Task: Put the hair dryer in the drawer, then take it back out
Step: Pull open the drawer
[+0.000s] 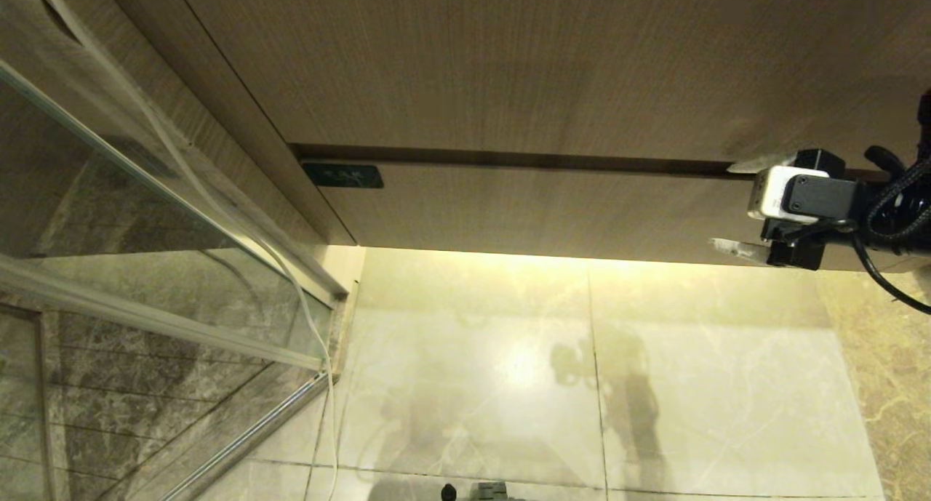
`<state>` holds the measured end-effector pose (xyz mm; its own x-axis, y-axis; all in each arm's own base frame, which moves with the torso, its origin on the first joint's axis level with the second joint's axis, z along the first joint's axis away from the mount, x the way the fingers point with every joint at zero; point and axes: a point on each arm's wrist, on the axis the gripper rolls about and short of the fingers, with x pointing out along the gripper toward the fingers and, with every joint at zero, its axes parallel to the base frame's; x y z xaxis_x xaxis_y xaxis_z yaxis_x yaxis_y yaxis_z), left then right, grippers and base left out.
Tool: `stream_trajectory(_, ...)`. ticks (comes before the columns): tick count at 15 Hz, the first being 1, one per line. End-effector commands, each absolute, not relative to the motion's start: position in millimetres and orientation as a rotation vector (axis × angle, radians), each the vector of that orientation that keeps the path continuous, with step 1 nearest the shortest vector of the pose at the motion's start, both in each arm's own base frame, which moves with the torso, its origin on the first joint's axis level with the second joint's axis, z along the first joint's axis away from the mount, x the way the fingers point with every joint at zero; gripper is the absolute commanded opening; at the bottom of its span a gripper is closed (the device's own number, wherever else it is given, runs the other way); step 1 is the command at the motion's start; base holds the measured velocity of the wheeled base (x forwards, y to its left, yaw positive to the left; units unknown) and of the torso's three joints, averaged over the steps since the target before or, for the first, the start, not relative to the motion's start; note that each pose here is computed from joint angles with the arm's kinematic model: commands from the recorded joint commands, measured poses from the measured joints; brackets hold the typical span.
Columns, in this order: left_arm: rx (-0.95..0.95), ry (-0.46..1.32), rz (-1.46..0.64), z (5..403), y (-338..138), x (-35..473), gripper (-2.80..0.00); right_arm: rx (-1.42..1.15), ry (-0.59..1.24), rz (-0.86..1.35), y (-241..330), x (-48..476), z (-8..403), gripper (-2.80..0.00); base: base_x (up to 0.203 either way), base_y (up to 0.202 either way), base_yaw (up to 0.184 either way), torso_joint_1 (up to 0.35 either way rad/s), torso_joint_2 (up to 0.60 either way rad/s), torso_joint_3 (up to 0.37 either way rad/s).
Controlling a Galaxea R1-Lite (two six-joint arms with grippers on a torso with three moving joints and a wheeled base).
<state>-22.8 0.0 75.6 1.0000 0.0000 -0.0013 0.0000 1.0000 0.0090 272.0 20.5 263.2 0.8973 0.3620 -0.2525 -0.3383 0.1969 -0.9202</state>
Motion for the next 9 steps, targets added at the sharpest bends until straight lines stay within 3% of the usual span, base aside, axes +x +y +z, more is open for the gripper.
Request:
stream_trajectory(1,0.009,0.001,0.0,75.5,0.0,-22.8,-2.8,-1.276,0.002,0.509,20.7,283.2,254.1,0.0,0.0,0.0,0.0,0.0,0.0,0.0)
stream_trajectory(9,0.009,0.002,0.0,75.3,0.0,-22.8,-2.8,-1.247,-0.032,0.45,16.0,301.4,246.9,0.0,0.0,0.0,0.0,0.0,0.0,0.0)
